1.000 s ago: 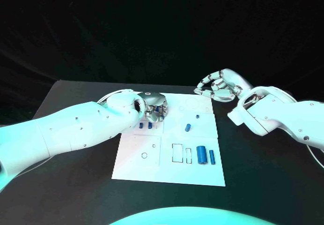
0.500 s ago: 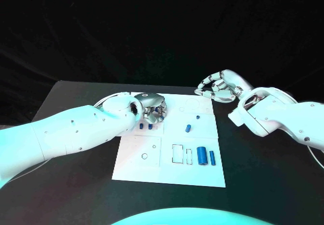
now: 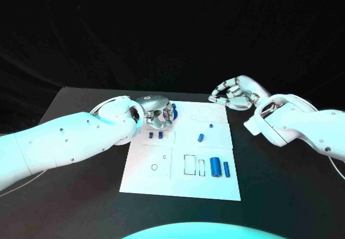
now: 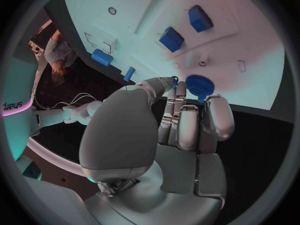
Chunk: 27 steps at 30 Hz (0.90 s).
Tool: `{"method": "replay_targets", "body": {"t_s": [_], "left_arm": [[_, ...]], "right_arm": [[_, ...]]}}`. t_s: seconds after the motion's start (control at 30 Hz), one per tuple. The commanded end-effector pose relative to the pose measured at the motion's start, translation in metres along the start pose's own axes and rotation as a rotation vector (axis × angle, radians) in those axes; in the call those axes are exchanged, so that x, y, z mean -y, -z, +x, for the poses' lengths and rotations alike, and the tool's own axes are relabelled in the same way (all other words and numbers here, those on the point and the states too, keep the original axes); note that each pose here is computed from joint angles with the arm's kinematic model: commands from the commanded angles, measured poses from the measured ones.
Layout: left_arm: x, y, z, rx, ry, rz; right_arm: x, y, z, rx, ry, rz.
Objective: Assemble the parts on the task board
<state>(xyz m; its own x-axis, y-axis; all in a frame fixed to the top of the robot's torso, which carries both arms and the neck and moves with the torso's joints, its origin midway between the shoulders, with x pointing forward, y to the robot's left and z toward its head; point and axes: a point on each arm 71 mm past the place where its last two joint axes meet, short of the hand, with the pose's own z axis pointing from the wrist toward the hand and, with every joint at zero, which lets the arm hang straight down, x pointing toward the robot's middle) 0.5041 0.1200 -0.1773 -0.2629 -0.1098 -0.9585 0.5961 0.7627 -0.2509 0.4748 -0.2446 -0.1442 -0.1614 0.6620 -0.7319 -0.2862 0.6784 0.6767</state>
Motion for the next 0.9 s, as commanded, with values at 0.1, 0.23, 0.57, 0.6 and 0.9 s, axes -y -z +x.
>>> {"method": "replay_targets", "body": {"t_s": [0.1,0.23,0.57,0.6,0.9], "left_arm": [[-0.0061,0.0072,-0.0016,-0.038,0.036,-0.020],[-0.0151,0.0135,-0.0017,-0.062,0.050,-0.046],[-0.0300,0.0243,-0.0026,-0.087,0.088,-0.089],[-0.0306,0.0248,-0.0028,-0.088,0.089,-0.091],[-0.0362,0.0282,-0.0059,-0.085,0.099,-0.108]], "right_arm": [[0.000,0.000,0.000,-0.005,0.011,-0.006],[0.000,0.001,0.000,-0.005,0.011,-0.005],[0.001,0.001,0.000,-0.004,0.011,-0.005],[0.001,0.001,0.000,-0.004,0.011,-0.005],[0.001,0.000,-0.001,-0.004,0.012,-0.005]]}}
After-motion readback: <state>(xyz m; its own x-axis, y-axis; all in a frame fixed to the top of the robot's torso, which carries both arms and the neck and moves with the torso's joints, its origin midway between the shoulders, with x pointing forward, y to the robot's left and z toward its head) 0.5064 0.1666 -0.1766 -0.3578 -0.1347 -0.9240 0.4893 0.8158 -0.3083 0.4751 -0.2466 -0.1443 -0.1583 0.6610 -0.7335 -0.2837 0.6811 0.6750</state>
